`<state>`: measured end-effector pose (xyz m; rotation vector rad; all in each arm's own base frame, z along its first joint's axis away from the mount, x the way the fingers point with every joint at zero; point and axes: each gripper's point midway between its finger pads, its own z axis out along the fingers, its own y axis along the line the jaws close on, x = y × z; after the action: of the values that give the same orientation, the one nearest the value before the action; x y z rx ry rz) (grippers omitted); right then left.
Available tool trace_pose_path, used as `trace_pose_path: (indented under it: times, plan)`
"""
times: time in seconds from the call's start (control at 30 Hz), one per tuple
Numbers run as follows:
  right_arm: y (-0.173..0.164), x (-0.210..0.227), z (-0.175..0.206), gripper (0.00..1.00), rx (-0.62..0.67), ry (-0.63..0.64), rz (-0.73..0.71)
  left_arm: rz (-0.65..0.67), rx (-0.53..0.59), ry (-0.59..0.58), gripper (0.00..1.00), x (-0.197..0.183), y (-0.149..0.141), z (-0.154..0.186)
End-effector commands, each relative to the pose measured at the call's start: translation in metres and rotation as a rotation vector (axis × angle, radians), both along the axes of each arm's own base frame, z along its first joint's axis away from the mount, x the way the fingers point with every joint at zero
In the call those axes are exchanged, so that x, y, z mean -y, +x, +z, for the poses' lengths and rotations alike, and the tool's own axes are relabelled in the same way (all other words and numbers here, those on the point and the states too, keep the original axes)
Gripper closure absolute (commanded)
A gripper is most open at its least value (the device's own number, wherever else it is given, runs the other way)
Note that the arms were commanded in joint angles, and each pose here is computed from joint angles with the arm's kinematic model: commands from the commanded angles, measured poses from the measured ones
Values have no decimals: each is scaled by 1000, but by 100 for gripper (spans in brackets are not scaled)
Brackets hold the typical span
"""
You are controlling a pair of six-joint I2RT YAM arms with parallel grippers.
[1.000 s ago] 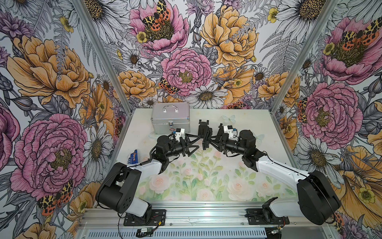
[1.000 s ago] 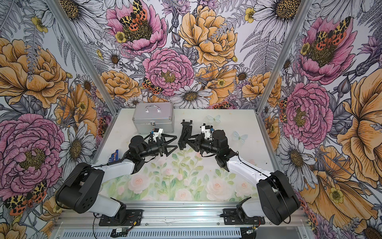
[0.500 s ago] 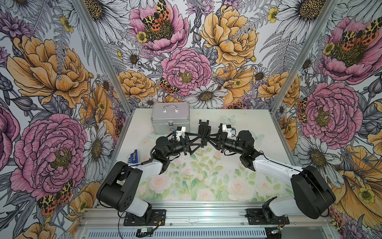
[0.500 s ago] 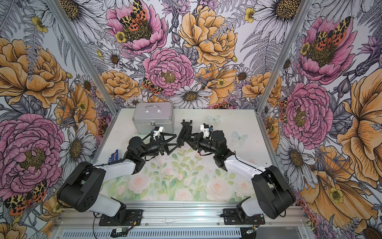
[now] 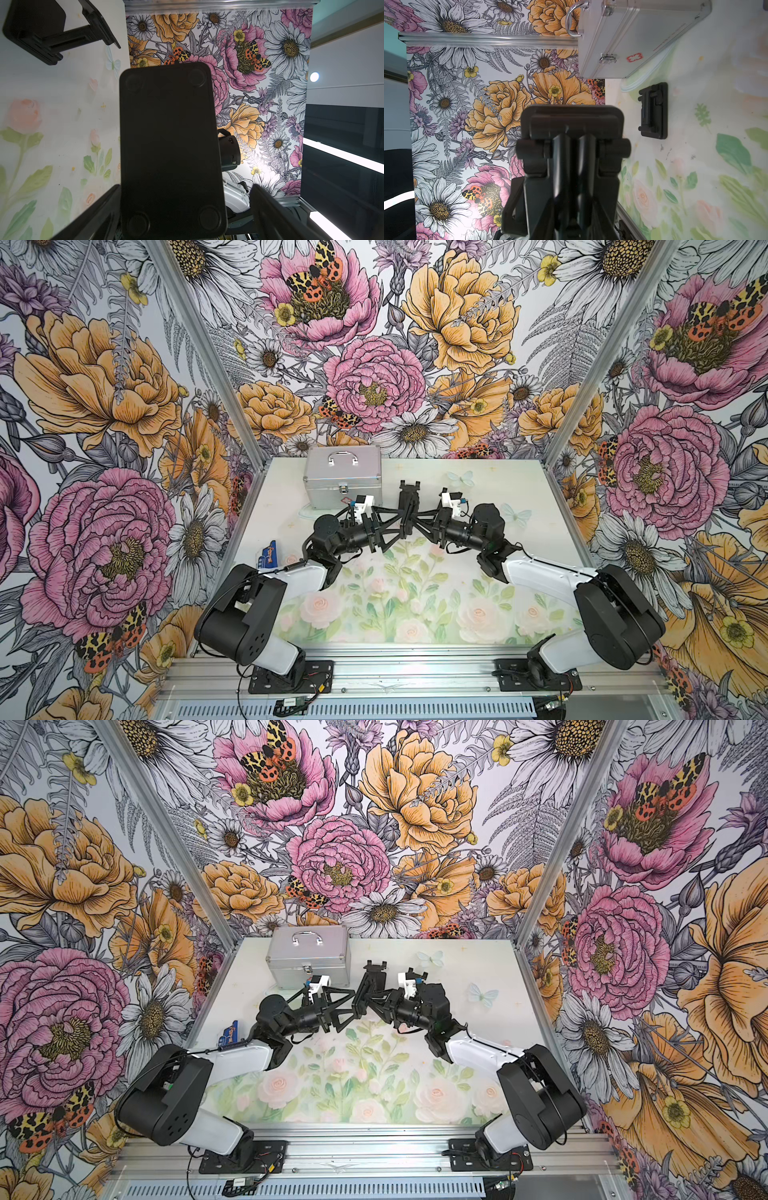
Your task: Open the phone stand
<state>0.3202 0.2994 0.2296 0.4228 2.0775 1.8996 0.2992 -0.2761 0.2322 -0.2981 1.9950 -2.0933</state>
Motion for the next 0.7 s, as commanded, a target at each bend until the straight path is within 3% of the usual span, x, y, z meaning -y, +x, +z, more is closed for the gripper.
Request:
trace_pose_path:
  times: [0.0, 0.43, 0.53, 0.67]
  plan:
    - [5, -5, 8, 100, 36, 15, -4, -29, 36, -15, 11, 3, -7, 7]
    - [5, -9, 0, 100, 19, -12, 10, -14, 40, -13, 47, -4, -1, 8]
    - [6, -10, 1, 100, 21, -17, 14, -8, 40, -12, 45, -8, 2, 8]
    - [6, -12, 1, 100, 21, -17, 24, -29, 47, -14, 23, -7, 0, 11]
